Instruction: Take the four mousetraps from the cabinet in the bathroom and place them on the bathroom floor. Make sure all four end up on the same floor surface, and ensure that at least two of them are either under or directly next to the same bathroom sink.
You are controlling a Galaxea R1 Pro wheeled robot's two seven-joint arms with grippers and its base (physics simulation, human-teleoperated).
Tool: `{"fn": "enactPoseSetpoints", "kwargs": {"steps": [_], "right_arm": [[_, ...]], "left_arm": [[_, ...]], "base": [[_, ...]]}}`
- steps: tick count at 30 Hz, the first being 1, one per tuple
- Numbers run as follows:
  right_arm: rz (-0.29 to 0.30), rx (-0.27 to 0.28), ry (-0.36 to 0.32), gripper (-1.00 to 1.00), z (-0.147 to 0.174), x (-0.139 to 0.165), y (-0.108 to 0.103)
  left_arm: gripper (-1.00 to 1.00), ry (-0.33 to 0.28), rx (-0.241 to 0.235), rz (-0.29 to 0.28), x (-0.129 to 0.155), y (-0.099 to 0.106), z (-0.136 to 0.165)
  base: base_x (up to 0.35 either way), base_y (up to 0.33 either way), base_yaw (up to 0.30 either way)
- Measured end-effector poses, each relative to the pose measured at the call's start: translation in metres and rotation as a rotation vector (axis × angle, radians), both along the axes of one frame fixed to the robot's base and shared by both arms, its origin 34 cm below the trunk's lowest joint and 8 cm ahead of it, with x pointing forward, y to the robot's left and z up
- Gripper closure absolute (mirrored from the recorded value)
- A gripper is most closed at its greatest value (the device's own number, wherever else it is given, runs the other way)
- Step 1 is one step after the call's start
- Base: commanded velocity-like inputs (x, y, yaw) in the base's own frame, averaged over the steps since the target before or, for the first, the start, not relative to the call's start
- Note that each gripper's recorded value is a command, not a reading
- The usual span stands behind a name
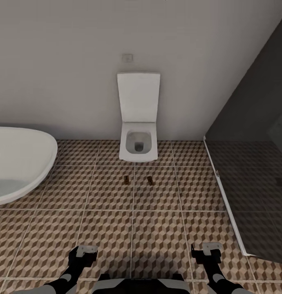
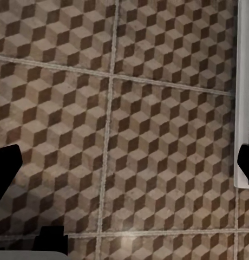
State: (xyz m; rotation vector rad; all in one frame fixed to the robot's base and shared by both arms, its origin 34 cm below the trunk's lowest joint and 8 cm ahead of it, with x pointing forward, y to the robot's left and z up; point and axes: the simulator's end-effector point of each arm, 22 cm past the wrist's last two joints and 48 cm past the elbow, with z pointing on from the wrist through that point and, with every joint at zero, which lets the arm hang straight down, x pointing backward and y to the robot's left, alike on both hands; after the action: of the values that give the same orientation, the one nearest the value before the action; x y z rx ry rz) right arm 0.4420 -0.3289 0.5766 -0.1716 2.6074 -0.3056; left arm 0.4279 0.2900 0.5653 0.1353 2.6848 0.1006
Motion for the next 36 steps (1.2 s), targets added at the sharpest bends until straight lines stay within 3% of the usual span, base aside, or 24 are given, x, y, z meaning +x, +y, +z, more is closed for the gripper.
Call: {"fn": "enactPoseSetpoints", "kwargs": {"steps": [36], "right_arm": [[0.0,0.001,-0.055,-1.0,0.019,0.023,0.001]], "left_arm": [[-1.0,-0.055,-0.001,0.0,0.024,-0.001,0.018]], "base": [[0.0,0.0,0.0]]}}
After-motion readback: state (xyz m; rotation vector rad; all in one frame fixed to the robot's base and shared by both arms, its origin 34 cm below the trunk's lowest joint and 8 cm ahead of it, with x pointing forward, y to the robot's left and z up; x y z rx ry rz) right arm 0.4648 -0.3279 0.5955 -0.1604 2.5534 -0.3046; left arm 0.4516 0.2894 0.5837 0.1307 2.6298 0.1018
